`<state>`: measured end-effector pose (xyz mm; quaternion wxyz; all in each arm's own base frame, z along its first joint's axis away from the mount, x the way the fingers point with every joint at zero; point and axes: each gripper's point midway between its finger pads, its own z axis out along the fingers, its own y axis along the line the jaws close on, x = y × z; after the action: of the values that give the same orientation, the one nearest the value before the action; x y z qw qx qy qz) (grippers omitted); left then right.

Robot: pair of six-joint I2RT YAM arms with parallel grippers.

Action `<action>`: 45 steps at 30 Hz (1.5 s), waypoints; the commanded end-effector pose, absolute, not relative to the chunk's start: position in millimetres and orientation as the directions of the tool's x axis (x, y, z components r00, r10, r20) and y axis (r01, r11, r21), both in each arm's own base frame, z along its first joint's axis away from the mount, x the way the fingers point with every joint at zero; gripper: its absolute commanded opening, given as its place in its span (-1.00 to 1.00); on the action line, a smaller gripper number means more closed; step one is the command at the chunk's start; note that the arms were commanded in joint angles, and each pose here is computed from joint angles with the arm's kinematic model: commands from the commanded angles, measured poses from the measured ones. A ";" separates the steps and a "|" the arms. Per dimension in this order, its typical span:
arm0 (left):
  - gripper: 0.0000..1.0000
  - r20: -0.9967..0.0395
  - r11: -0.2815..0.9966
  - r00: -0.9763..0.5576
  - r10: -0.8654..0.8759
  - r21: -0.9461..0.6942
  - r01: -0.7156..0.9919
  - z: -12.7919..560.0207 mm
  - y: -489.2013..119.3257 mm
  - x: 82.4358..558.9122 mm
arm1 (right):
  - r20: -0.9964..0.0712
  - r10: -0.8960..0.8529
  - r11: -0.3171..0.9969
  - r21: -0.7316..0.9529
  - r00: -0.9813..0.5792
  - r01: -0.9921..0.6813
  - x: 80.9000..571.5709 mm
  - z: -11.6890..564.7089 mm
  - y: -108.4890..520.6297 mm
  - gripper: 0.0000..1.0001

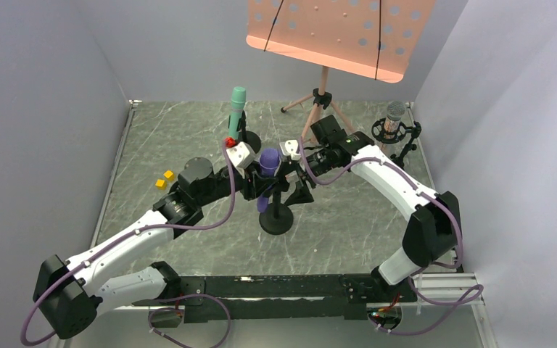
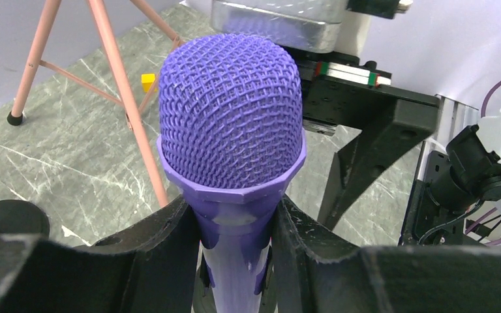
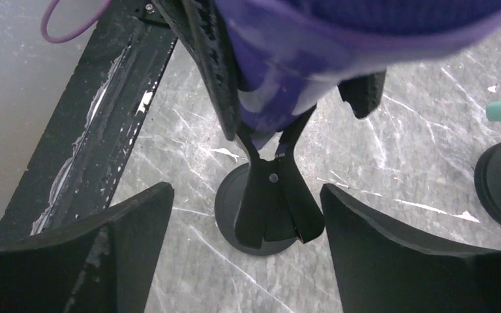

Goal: Attach the microphones to the stand

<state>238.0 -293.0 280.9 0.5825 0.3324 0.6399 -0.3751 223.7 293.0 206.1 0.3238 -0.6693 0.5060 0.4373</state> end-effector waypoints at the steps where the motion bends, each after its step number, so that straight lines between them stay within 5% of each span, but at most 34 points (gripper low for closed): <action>1: -0.23 -0.981 0.537 -0.193 0.036 -0.144 0.831 255.7 -288.6 241.8 | -0.937 -0.308 -0.315 -0.065 0.167 -0.947 211.9 232.9 298.1 0.88; 6: 0.93 -0.984 0.576 -0.178 -0.023 -0.158 0.802 278.2 -276.1 239.5 | -0.937 -0.303 -0.280 -0.088 0.175 -0.956 212.7 242.2 293.2 0.99; 7: 0.98 -0.986 0.574 -0.165 -0.034 -0.154 0.804 284.2 -273.6 236.6 | -0.937 -0.302 -0.269 -0.094 0.176 -0.959 213.2 244.6 291.4 0.99; 15: 0.99 -0.989 0.575 -0.150 0.012 -0.116 0.810 288.5 -248.9 211.1 | -0.931 -0.308 -0.139 -0.158 0.194 -0.978 218.4 260.7 260.9 1.00; 20: 0.99 -0.988 0.458 -0.131 0.079 -0.081 0.885 252.4 -253.6 187.3 | -0.953 -0.246 -0.054 -0.170 0.178 -0.984 213.5 274.5 228.7 1.00; 35: 0.98 -0.998 0.443 0.033 0.054 0.053 0.895 242.3 -286.6 228.4 | -0.978 -0.178 0.005 -0.109 0.106 -0.994 202.2 258.0 204.4 1.00; 41: 0.86 -0.999 0.446 0.034 0.013 0.036 0.894 241.7 -281.3 220.3 | -0.982 -0.169 -0.002 -0.079 0.078 -0.997 201.1 249.7 202.8 1.00; 45: 0.55 -0.999 0.453 0.033 0.009 0.034 0.891 239.9 -279.6 219.9 | -0.984 -0.160 0.003 -0.080 0.078 -0.997 200.4 249.3 201.4 1.00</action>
<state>222.2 -278.4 221.9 0.5858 0.3824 0.6236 -0.3490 204.3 199.9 238.4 0.4599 -0.5483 0.5517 0.4283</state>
